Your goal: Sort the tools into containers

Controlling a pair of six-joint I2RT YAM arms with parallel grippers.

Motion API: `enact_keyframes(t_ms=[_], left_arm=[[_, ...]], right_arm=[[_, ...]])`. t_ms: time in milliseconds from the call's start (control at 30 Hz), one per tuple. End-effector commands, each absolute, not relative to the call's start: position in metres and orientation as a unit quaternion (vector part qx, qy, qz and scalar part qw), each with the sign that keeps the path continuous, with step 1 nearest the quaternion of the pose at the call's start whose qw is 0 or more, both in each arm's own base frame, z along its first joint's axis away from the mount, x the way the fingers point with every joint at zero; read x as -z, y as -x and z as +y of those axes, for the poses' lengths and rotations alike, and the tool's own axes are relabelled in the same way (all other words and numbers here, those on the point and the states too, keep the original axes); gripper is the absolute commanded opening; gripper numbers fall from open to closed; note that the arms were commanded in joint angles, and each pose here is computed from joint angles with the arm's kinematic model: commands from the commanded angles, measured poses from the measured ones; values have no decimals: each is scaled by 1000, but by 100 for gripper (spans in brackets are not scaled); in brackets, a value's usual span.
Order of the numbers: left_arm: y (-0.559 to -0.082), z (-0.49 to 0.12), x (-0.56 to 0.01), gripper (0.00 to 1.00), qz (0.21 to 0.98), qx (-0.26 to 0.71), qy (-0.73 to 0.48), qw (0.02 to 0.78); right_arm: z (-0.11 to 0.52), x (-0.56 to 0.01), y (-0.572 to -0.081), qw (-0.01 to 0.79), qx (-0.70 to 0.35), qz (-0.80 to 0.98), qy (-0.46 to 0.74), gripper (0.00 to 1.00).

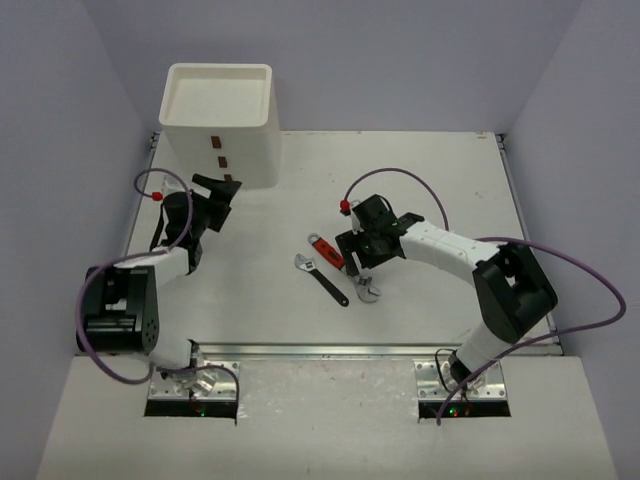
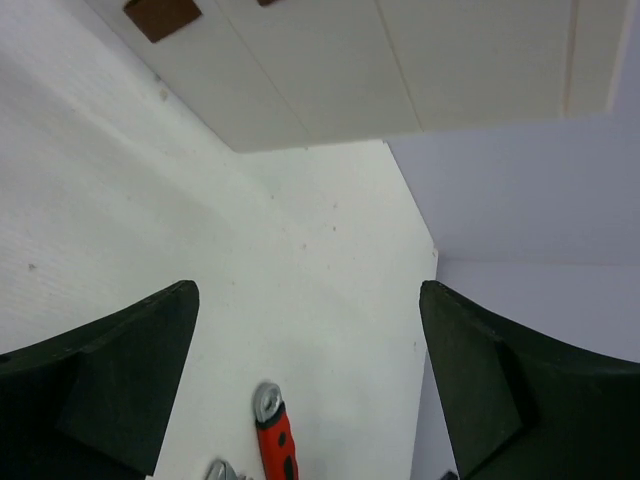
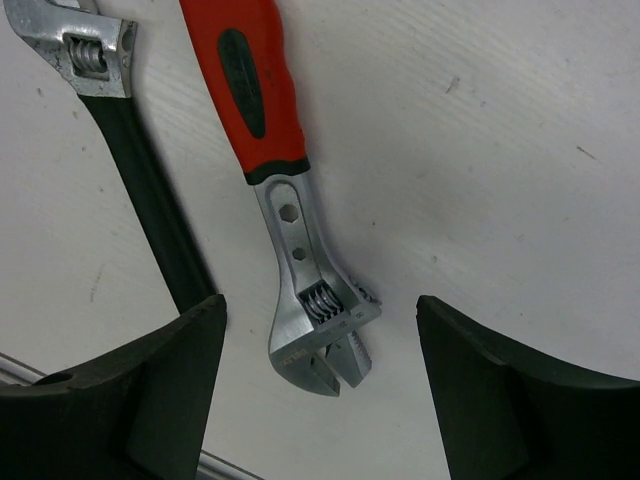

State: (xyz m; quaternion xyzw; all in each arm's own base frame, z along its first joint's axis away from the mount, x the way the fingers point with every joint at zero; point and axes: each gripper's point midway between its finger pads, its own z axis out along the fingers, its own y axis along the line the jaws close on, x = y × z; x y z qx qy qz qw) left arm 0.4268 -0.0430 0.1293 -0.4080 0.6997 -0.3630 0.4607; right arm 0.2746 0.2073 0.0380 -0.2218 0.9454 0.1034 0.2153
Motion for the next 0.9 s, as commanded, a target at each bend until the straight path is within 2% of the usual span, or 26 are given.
enact_keyframes(t_ms=[0,100,367,533,867], left_arm=[[-385,-57,-140,93,735,318,355,482],[-358,-78,-150,100,750,302,315,497],[-307,-91,-166,100,772,295,272,493],[-284,-83,-196,100,763,289,255,520],[-261,-72,-226,100,767,257,226,542]], right_arm=[[216,-39,-282,207,-88,940,255,76],[221,-40,-280,210,-85,937,266,77],[233,-43,-274,207,-63,929,300,76],[272,-44,-259,195,-79,914,347,68],[305,3,-277,144,-25,916,375,61]])
